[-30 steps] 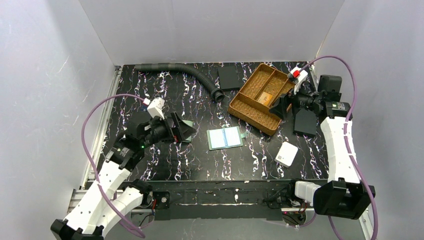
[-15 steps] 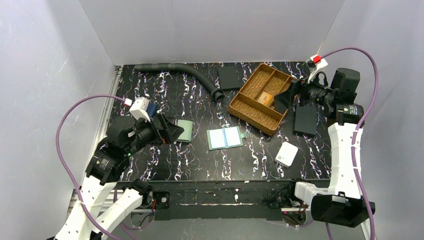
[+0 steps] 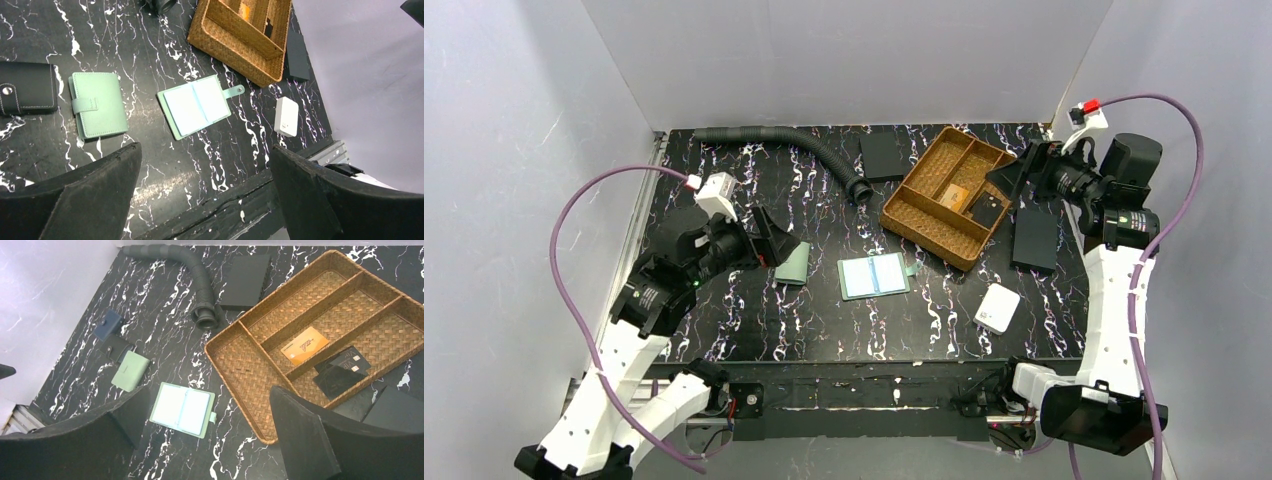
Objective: Take the credit cards out of the card holder
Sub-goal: Reset both arms
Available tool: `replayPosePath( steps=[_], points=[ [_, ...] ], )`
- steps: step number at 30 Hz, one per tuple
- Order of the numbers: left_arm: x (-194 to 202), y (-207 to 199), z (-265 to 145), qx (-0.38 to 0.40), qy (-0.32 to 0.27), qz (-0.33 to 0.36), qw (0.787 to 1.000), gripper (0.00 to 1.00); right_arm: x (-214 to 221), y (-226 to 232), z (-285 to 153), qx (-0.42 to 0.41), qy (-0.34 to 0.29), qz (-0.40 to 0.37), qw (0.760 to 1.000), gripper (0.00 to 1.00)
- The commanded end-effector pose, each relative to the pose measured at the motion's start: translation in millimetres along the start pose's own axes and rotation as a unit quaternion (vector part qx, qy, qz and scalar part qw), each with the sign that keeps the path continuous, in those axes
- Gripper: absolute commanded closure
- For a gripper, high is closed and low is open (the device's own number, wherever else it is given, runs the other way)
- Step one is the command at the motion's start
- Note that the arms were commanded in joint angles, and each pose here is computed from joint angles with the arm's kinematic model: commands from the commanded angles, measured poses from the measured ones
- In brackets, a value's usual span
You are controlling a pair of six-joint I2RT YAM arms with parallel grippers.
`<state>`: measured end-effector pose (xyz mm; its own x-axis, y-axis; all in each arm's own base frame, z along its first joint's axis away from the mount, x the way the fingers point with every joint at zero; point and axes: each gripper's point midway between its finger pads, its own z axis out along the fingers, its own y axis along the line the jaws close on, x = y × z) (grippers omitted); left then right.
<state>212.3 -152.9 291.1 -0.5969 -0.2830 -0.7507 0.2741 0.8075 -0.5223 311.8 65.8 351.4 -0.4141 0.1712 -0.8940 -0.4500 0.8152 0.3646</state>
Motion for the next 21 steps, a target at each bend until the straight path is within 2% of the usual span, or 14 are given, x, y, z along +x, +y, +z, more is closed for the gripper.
replayPosePath(
  steps=[1, 12, 21],
  points=[
    [-15, -14, 8, 0.034, -0.019, 0.011, 0.999, 0.02, -23, 2, -5, 0.002, -0.035, 0.007, 0.999, 0.02],
    [-1, -8, 21, 0.034, 0.014, 0.027, 0.999, 0.02, -21, -23, -5, 0.016, -0.047, 0.028, 0.998, 0.02],
    [2, -6, 26, 0.033, 0.017, 0.029, 0.999, 0.02, -19, -34, -7, 0.033, -0.047, 0.028, 0.998, 0.01]
  ],
)
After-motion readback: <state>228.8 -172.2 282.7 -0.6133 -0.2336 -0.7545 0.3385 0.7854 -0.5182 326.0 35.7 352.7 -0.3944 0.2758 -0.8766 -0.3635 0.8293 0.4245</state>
